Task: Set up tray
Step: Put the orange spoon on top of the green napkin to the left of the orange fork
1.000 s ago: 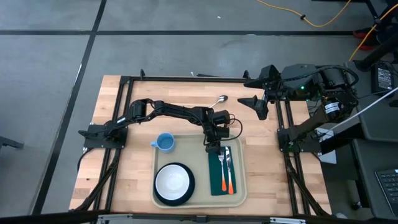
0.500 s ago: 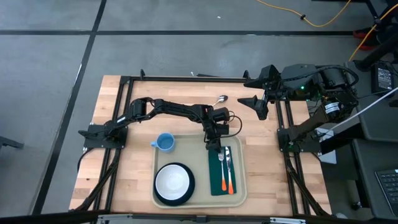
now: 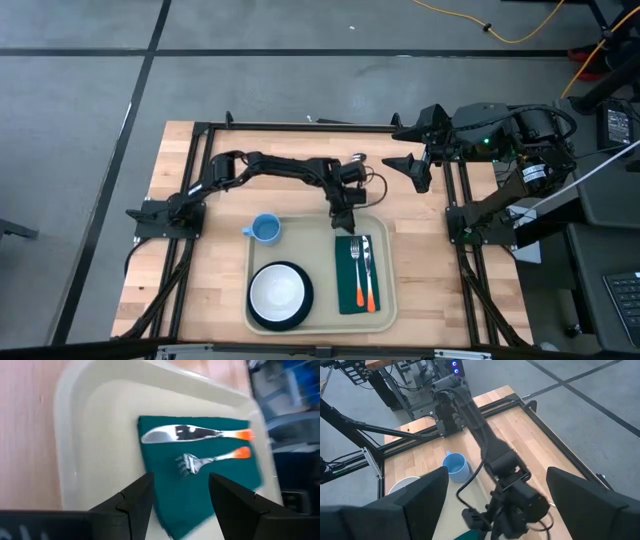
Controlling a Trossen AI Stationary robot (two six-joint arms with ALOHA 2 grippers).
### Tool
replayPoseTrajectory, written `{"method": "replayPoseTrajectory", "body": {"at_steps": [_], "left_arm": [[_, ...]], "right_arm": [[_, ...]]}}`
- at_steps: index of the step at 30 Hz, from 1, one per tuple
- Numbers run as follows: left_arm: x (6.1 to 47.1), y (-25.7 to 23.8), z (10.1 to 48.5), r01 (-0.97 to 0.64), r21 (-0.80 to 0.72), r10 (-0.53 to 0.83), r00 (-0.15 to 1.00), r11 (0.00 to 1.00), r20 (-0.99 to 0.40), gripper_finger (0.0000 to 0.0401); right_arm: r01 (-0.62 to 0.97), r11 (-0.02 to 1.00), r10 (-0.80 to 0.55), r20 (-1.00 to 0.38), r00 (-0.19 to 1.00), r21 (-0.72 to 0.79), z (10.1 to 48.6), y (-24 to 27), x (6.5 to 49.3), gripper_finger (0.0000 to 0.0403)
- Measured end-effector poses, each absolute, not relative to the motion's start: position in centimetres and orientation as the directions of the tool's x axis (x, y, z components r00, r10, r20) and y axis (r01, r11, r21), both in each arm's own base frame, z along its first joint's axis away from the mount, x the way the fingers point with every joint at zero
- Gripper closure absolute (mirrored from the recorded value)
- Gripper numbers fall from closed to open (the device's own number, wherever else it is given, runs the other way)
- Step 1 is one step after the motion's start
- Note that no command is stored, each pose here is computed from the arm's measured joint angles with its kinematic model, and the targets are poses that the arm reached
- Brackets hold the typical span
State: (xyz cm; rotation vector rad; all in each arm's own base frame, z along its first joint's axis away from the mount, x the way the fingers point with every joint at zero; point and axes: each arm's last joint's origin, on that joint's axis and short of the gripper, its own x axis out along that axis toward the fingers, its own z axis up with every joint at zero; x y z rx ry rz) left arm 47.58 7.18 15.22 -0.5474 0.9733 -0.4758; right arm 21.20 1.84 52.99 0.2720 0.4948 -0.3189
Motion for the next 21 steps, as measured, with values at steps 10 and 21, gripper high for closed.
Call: {"method": "replayPoseTrajectory", "body": {"at_steps": [10,21], "left_arm": [[44.5,11.6,23.4,0.196,-0.714,-0.666,0.581,0.673,-0.468,0.0218],[32.0,10.2,43.3,0.131,-0.204,-0.2,0.907,0.97,-0.371,0.0219]], "right_arm": [[0.402,0.895,-0.261,-0.503,0.824,0.193,53.0,1.1,21.3,0.0062],[0.455,0.866,-0.298,-0.515,0.804,0.209,52.9,0.1,21.3,0.0062]]}}
